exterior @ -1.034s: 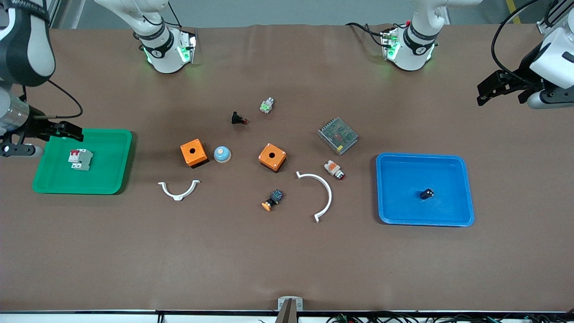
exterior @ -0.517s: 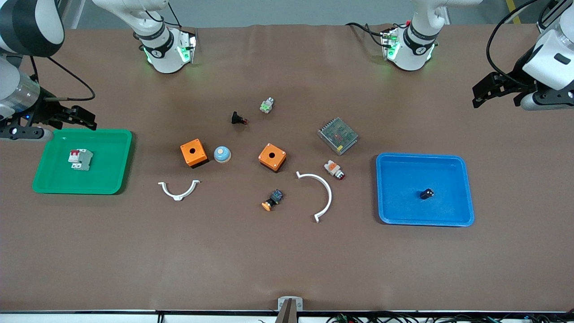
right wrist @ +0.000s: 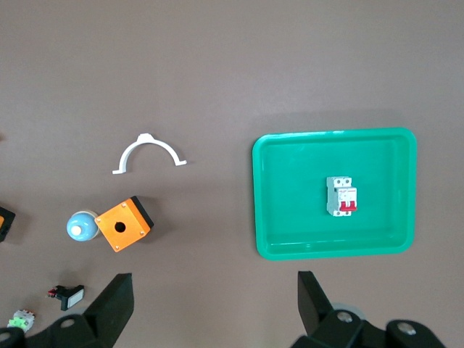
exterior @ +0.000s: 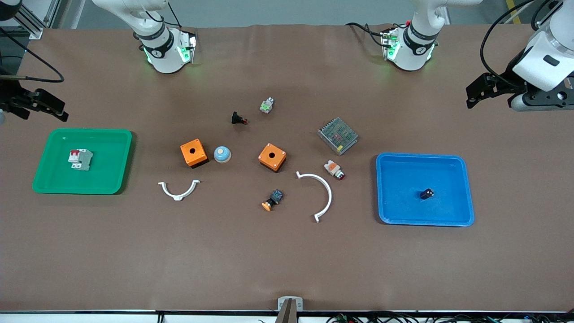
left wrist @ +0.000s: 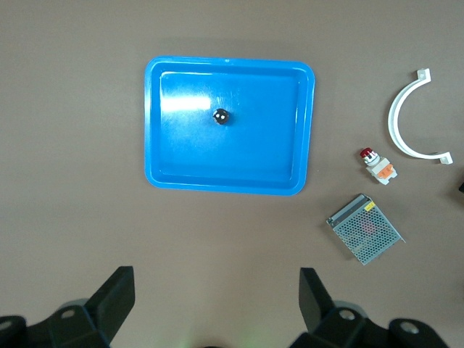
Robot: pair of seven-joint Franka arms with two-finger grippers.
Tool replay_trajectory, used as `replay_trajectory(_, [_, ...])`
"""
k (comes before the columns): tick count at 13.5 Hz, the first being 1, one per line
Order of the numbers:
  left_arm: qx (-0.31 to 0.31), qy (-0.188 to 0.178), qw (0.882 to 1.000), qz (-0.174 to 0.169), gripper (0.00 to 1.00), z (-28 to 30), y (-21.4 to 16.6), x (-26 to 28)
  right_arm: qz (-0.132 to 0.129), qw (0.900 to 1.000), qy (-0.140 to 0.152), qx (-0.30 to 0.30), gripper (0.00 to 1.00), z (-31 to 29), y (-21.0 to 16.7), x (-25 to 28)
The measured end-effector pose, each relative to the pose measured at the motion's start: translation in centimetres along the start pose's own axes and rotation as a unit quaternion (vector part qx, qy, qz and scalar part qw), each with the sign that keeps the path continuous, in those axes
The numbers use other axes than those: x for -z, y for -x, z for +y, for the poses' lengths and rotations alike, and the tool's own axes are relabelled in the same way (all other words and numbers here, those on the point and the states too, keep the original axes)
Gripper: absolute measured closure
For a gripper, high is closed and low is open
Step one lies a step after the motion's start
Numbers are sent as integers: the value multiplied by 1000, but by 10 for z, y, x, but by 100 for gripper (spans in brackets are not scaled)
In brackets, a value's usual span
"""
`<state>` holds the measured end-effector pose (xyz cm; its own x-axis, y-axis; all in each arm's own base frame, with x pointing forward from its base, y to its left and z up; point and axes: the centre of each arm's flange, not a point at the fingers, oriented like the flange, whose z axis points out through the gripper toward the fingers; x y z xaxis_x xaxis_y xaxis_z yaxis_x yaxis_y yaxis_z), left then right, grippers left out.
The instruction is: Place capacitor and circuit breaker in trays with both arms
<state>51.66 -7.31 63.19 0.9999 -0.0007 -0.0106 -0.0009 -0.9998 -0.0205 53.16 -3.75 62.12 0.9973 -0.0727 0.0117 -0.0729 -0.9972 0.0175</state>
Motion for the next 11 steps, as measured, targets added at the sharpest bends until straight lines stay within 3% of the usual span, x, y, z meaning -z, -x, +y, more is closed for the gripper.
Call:
replay_trajectory(5, [-1, 0, 1000, 0, 0, 1, 0, 0, 30, 1000, 0, -3, 0, 3, -18, 26])
replay_trajectory(11, [-2, 1, 1000, 7, 0, 3, -3, -1, 30, 1000, 1, -2, 0, 2, -29, 23])
